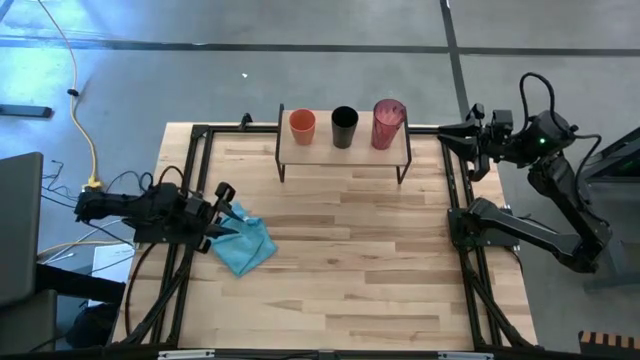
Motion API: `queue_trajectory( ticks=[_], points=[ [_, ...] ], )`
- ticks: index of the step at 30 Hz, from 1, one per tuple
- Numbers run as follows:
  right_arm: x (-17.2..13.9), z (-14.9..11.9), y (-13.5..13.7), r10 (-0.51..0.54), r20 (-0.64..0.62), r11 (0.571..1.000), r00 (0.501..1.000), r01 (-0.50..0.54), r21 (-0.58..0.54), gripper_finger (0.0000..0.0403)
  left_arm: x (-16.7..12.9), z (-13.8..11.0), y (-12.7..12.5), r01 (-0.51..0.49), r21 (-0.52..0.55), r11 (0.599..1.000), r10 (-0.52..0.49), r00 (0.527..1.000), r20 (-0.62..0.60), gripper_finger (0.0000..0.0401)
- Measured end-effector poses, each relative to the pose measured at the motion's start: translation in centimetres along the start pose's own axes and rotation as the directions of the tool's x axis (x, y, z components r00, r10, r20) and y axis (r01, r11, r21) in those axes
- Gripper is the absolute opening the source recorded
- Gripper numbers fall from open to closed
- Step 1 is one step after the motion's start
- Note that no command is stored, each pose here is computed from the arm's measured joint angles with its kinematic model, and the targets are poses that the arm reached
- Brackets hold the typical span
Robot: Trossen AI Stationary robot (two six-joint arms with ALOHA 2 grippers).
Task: Stack small to large cups/mugs on shelf
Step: Return to Home Position
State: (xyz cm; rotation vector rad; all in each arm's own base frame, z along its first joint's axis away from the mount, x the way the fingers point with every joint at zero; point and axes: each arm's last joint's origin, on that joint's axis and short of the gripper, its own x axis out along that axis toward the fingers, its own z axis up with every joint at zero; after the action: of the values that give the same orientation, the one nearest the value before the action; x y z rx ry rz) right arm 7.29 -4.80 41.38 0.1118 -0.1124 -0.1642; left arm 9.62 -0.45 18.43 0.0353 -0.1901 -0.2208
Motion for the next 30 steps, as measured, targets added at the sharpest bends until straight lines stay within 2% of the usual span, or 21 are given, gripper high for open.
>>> queue_trajectory(
  ticks=[4, 9, 12, 19, 30],
  points=[
    [0.00, -0.07, 0.01, 0.008, -0.008, 1.000, 1.000, -0.008, 0.000, 0.0094, 0.09, 0.09, -0.17, -0.096, 0.060, 0.994, 0.096, 0.995, 0.009, 0.0134],
    [0.00, -0.10, 0.04, 0.017, -0.012, 1.000, 1.000, -0.017, -0.002, 0.0094, 0.09, -0.44, -0.26, -0.133, 0.078, 0.988, 0.136, 0.990, -0.047, 0.0134],
    [0.00, -0.11, 0.04, 0.018, -0.012, 1.000, 1.000, -0.018, -0.002, 0.0094, 0.06, -0.85, -0.24, -0.136, 0.075, 0.988, 0.143, 0.986, -0.090, 0.0134],
    [0.00, -0.11, 0.06, 0.025, -0.014, 1.000, 1.000, -0.025, -0.002, 0.0094, 0.07, -0.15, -0.20, -0.148, 0.142, 0.979, 0.151, 0.988, -0.017, 0.0134],
    [0.00, -0.12, 0.06, 0.025, -0.014, 0.999, 1.000, -0.025, 0.024, 0.0094, 0.04, -0.11, -0.24, -0.135, 0.126, 0.983, 0.138, 0.990, -0.013, 0.0133]
  ],
)
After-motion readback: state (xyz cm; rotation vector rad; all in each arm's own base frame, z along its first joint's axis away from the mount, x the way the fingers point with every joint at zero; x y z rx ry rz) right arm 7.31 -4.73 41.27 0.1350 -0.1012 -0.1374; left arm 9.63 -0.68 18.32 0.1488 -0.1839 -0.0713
